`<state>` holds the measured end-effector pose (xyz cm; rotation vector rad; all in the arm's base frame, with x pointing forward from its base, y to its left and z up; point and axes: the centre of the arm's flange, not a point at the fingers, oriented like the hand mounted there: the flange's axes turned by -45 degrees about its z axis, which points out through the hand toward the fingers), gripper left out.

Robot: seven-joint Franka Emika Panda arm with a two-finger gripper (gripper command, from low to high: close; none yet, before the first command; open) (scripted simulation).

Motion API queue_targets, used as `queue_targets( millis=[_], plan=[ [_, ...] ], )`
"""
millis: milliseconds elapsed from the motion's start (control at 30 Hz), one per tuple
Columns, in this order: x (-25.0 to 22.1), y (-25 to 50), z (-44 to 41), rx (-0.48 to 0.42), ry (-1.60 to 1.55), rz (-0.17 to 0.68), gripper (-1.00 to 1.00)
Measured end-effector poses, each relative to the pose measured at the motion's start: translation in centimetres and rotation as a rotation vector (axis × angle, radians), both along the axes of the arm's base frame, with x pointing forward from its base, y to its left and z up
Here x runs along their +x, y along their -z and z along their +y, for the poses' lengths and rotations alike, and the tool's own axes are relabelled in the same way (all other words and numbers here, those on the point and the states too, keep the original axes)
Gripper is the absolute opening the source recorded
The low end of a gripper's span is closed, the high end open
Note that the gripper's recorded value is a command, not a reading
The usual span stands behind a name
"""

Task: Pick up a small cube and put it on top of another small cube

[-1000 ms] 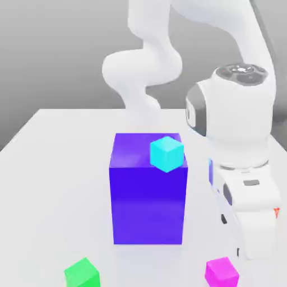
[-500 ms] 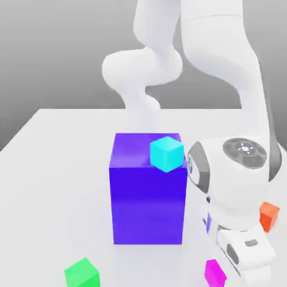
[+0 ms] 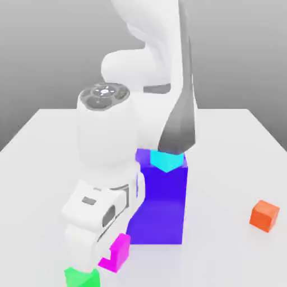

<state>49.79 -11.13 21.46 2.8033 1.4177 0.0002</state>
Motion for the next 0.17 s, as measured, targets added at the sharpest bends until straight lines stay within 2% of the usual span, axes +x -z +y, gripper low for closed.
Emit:
queue_targets(
  millis=[67, 100, 167],
  plan=[
    [-0.2, 2.6, -0.9, 0.001, 0.03, 0.001, -1.0],
    [-0.3, 3.3, -1.0, 0.001, 0.035, 0.001, 1.0],
    [-0.3, 3.3, -1.0, 0.001, 0.035, 0.001, 1.0]
  ],
)
